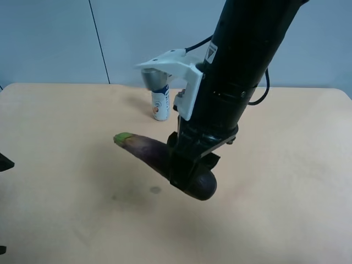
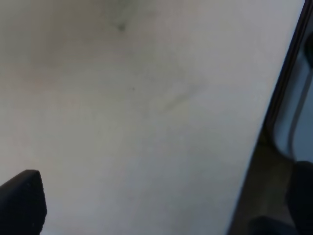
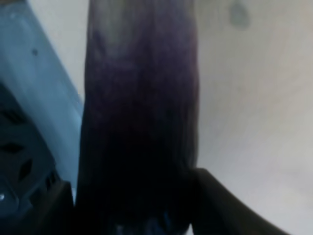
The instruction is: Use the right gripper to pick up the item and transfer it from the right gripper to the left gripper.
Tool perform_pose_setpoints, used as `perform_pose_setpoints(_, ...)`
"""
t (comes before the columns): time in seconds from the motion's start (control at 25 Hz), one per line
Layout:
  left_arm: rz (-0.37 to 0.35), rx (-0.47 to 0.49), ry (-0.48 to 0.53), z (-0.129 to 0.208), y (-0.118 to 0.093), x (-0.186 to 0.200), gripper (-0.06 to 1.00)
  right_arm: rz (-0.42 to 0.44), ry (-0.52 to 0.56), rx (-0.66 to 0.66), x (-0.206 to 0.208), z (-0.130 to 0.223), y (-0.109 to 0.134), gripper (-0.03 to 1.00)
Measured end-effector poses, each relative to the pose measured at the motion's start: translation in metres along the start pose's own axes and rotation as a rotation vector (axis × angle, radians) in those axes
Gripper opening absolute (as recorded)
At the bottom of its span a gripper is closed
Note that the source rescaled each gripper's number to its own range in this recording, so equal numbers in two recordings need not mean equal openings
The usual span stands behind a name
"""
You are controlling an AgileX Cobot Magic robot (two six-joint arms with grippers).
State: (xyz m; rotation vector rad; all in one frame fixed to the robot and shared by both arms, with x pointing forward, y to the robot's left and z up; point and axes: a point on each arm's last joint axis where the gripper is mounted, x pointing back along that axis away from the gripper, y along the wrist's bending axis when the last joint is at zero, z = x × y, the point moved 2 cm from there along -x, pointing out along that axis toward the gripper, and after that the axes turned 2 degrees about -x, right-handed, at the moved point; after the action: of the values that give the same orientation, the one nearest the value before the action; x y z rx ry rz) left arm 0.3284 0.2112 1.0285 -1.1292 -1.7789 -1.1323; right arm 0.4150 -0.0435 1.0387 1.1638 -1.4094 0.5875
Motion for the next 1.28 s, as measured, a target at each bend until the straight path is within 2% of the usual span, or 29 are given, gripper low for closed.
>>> perform_pose_setpoints(0.2, -0.007, -0.079, -0.014, -0.014, 0.001, -0.008, 1.0, -0.013, 0.083, 0.061, -0.024, -0.004, 0.013, 0.01)
perform_pose_setpoints(0.52, -0.051, -0.083, -0.092, -0.034, 0.012, 0.003, 1.0, -0.04, 0.124, 0.19, -0.039, -0.006, 0.044, 0.01)
perform_pose_setpoints(0.72, -0.034, -0.1, -0.073, -0.038, 0.011, -0.003, 1.0, -0.031, 0.081, 0.251, -0.041, -0.012, 0.056, 0.01)
perform_pose_setpoints(0.96, 0.029, -0.206, -0.021, -0.044, -0.002, -0.013, 1.0, -0.015, 0.019, 0.292, -0.032, -0.036, 0.06, 0.01)
perform_pose_setpoints(1.28, 0.016, -0.234, -0.009, -0.045, -0.001, -0.015, 1.0, -0.004, -0.004, 0.287, -0.044, -0.049, 0.055, 0.01)
